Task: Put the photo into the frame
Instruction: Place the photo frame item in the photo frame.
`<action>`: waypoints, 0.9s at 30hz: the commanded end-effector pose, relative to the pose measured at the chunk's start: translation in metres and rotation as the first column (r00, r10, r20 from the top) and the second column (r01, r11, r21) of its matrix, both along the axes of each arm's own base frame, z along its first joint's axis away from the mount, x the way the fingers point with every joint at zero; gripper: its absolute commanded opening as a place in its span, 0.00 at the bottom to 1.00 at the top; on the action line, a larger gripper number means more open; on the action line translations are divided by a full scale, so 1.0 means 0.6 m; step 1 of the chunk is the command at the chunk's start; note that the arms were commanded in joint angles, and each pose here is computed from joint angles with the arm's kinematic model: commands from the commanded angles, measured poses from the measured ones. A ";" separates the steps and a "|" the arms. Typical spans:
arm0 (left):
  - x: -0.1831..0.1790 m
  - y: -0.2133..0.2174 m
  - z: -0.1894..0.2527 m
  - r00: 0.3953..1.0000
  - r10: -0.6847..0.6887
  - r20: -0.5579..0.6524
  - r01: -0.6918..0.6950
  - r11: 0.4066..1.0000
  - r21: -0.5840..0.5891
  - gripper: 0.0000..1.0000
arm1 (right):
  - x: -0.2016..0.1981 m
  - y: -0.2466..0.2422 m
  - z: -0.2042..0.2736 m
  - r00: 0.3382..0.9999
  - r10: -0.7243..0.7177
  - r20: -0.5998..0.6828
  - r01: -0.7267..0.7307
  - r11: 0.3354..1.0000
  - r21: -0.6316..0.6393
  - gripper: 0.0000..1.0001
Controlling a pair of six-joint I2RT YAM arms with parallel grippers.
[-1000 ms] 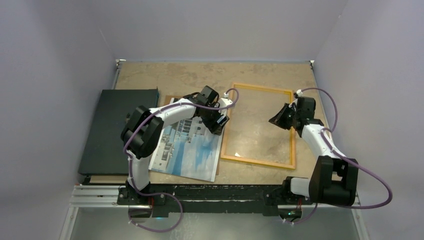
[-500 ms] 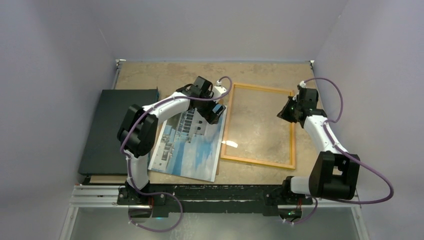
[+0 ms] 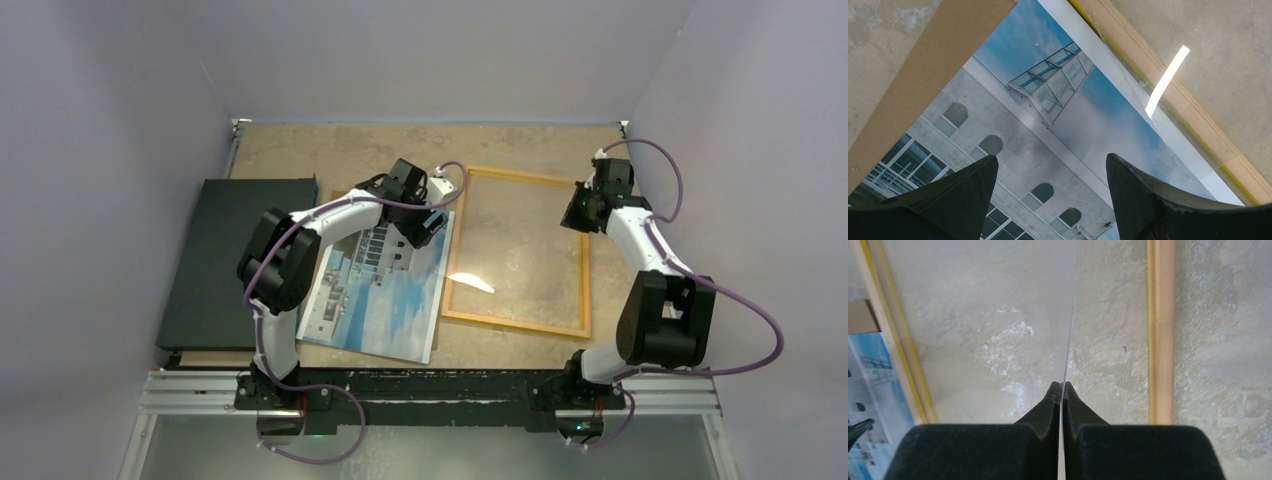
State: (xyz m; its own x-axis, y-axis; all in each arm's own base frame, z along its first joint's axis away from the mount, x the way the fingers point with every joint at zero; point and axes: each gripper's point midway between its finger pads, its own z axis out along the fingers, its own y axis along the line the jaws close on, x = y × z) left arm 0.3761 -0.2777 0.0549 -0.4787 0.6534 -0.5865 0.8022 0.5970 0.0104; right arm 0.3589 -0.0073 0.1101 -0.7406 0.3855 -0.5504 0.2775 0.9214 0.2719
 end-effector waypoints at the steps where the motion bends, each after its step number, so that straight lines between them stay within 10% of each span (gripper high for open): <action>1: 0.011 -0.014 -0.005 0.996 -0.039 0.079 0.035 0.998 0.043 0.77 | 0.010 -0.030 0.000 1.000 0.014 -0.028 -0.016 0.994 -0.104 0.00; 27: 0.007 -0.052 -0.011 0.987 -0.118 0.110 0.114 0.993 0.042 0.74 | -0.029 -0.005 0.022 0.988 0.152 0.010 -0.150 0.984 -0.100 0.00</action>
State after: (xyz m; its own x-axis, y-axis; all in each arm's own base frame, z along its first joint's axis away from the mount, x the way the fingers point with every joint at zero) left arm 0.3721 -0.3000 0.0453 -0.3693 0.7270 -0.5789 0.8489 0.5174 0.1082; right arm 0.3534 -0.0115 0.1277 -0.7564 0.2509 -0.6041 0.1628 0.9667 0.1976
